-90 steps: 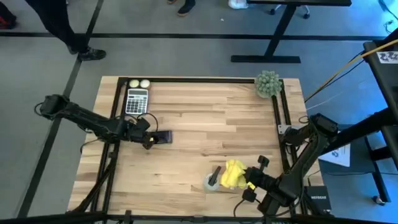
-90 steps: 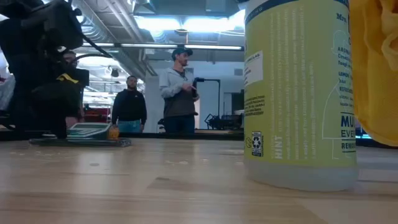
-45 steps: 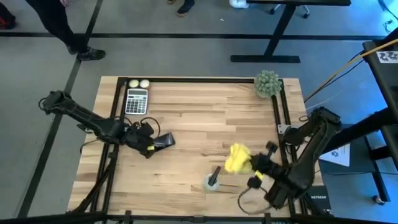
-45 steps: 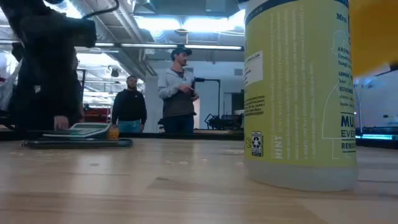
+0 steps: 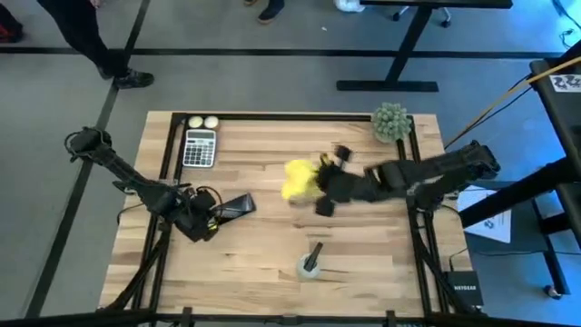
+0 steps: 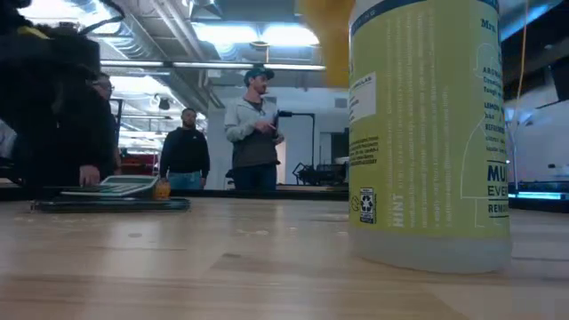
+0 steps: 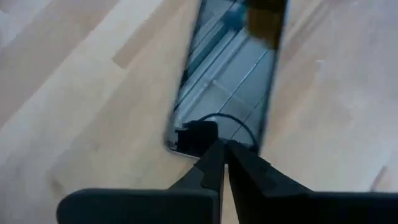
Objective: Apply microfiber cloth
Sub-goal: Wipe the front screen of the black cellphone using a yellow microfiber cloth
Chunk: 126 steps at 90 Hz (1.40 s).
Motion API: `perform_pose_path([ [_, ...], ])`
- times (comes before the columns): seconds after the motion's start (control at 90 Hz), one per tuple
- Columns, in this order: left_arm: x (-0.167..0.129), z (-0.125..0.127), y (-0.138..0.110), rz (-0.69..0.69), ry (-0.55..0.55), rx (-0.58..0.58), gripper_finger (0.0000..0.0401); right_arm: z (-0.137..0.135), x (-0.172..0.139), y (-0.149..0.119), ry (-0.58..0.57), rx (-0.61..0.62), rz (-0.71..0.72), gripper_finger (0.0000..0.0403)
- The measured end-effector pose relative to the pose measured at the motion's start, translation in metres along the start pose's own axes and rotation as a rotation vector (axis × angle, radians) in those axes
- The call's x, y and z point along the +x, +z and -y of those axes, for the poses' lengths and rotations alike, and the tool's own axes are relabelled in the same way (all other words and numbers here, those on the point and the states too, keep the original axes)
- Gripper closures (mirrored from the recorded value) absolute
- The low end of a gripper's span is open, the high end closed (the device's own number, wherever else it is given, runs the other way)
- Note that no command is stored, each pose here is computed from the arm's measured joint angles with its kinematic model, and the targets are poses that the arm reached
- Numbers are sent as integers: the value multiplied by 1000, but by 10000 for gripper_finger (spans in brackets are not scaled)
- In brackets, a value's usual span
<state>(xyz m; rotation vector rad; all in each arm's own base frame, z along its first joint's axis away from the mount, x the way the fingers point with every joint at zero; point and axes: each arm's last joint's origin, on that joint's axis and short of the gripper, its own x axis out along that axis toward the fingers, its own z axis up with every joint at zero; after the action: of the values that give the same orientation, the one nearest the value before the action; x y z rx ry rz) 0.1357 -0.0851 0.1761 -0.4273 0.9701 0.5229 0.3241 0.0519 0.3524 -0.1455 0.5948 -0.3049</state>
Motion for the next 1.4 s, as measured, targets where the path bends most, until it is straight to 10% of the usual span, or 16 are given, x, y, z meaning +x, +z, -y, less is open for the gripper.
perform_pose_path([
  [0.656,42,-18,-36,141,-106,-152,401,-44,235,-47,421,136,391,402],
  [1.4,57,-10,-34,209,-108,-157,400,-58,317,-94,510,166,108,402],
])
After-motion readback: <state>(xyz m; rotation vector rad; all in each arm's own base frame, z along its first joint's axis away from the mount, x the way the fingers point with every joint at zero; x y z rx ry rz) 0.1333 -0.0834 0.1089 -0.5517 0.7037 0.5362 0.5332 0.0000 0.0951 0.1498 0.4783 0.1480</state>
